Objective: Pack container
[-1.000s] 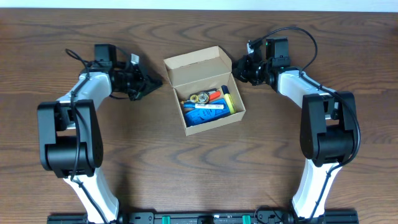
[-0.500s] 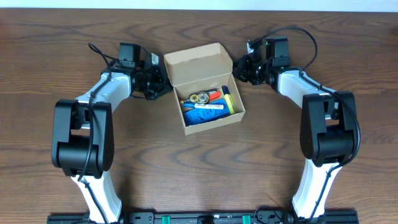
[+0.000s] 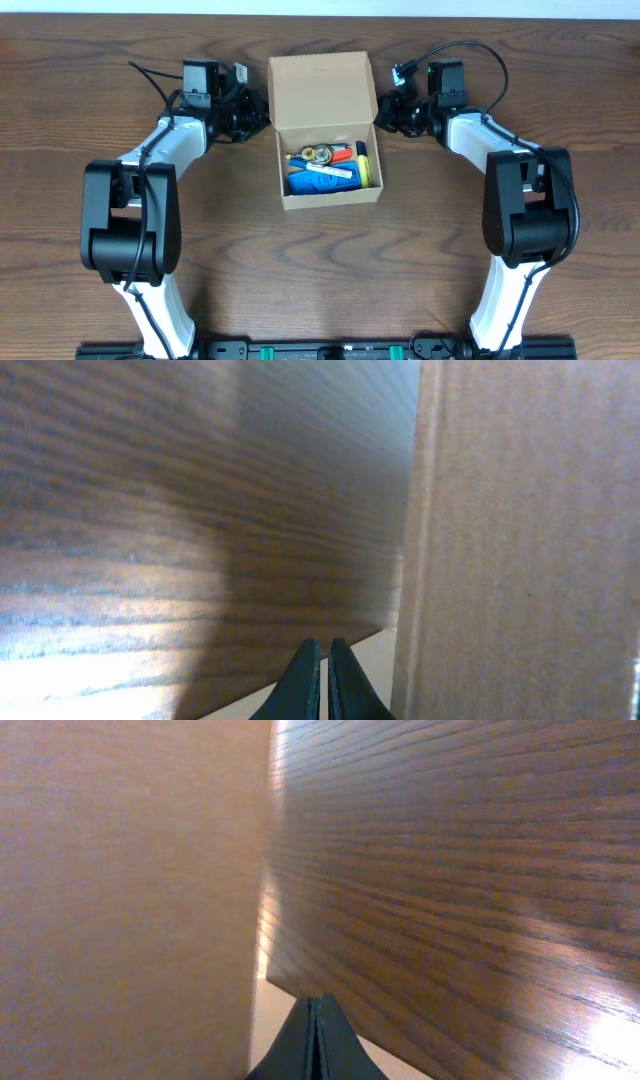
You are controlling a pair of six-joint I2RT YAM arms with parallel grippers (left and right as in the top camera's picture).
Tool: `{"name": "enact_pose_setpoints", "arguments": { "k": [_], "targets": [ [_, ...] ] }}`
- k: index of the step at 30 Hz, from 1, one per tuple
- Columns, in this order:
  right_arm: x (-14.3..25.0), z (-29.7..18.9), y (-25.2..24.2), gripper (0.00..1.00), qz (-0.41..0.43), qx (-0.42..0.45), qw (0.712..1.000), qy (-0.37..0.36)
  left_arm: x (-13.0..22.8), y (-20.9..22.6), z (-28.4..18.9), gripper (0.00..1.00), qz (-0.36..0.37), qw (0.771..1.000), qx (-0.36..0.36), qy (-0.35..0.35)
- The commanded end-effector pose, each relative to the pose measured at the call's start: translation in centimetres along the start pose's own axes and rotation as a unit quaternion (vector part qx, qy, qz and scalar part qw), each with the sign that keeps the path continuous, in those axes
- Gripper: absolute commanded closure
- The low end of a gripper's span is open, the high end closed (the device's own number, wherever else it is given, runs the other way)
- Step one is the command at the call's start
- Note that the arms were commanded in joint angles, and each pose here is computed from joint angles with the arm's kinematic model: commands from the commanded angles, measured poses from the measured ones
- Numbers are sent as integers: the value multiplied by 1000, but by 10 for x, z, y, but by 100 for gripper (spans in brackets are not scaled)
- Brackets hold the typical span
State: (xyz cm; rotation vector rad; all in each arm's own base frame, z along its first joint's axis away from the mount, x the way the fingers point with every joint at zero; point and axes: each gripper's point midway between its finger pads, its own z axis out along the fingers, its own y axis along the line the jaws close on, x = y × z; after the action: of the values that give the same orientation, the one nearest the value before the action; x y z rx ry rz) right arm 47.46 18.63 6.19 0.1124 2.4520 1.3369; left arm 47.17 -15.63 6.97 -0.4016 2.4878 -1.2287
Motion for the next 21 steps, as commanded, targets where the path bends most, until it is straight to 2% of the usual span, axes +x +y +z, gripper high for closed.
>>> {"name": "enact_pose_setpoints", "arguments": {
  "k": [1,10,21],
  "targets": [
    [7,2,5,99,-26,-22,999,16,-7,-21,-7,94,36,999,33,-4],
    [-7,-12,9,99,-82,-24,996,-7,-13,-36,-11,94,101,992,68,-13],
    [-24,-34,57,99,-185,-75,979,-41,-21,-55,-15,93,140,984,106,-27]
  ]
}}
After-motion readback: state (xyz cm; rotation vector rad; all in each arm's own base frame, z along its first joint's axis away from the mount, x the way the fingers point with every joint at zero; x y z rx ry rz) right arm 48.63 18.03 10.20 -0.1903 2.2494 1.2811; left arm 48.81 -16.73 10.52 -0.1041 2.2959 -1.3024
